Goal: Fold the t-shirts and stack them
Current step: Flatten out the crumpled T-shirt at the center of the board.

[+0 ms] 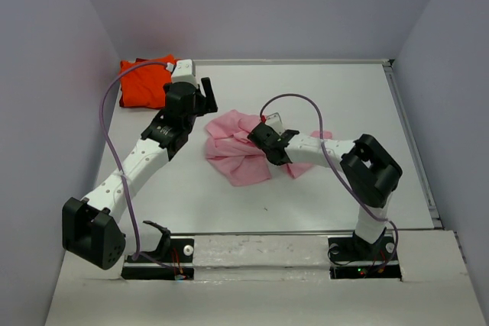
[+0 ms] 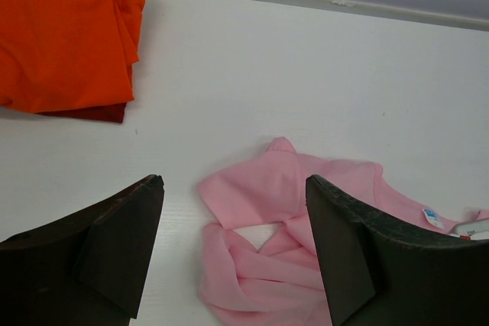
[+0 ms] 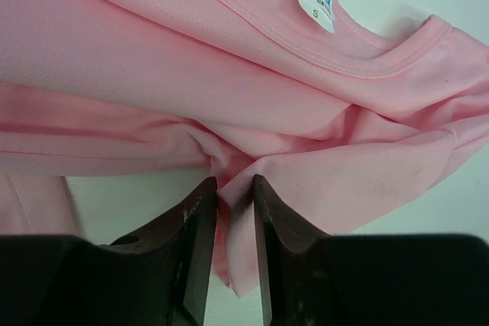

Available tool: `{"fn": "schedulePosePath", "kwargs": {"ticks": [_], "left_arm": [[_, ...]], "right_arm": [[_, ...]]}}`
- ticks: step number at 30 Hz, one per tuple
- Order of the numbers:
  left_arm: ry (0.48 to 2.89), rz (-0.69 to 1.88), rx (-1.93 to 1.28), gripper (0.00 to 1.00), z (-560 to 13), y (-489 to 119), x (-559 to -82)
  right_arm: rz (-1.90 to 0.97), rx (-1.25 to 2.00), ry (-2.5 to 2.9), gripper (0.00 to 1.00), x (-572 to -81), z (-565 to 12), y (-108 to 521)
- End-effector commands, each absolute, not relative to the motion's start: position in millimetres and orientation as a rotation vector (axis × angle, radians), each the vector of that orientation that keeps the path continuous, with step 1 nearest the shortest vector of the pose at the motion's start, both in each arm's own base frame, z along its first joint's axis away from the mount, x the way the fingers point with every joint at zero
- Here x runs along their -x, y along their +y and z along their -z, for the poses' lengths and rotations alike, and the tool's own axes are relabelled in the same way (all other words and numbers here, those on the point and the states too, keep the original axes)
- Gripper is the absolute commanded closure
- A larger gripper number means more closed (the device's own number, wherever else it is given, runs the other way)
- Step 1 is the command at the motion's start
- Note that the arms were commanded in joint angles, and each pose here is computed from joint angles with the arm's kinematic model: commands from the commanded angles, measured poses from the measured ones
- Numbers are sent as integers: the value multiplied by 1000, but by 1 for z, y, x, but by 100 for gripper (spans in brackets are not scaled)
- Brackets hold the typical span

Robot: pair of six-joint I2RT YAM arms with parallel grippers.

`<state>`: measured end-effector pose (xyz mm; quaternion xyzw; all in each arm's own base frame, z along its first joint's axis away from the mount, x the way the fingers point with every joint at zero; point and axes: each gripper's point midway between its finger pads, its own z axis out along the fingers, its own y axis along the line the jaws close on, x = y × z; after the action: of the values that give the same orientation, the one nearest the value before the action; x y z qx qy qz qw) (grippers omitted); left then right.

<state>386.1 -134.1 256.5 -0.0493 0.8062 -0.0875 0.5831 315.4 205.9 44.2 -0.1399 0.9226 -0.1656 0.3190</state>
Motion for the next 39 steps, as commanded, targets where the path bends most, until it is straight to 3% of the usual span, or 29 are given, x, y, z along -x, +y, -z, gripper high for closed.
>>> {"fn": "schedulePosePath", "kwargs": {"ticks": [1, 8, 12, 17, 23, 39], "left_arm": [[1797, 219, 122, 16, -285, -133, -387], [1799, 220, 121, 16, -284, -134, -387], [1813, 237, 125, 16, -280, -138, -385], [1835, 446, 126, 16, -277, -195, -359], [1992, 787, 235, 21, -211, -233, -311], [2278, 703, 22, 22, -92, -318, -226]], "right_arm": [[438, 334, 2373, 73, -322, -58, 209], [427, 321, 2359, 100, -319, -68, 204], [437, 310, 2339, 100, -317, -80, 197], [426, 283, 2288, 100, -317, -105, 190], [385, 245, 2224, 100, -321, -139, 186], [348, 236, 2194, 100, -320, -151, 180]]}}
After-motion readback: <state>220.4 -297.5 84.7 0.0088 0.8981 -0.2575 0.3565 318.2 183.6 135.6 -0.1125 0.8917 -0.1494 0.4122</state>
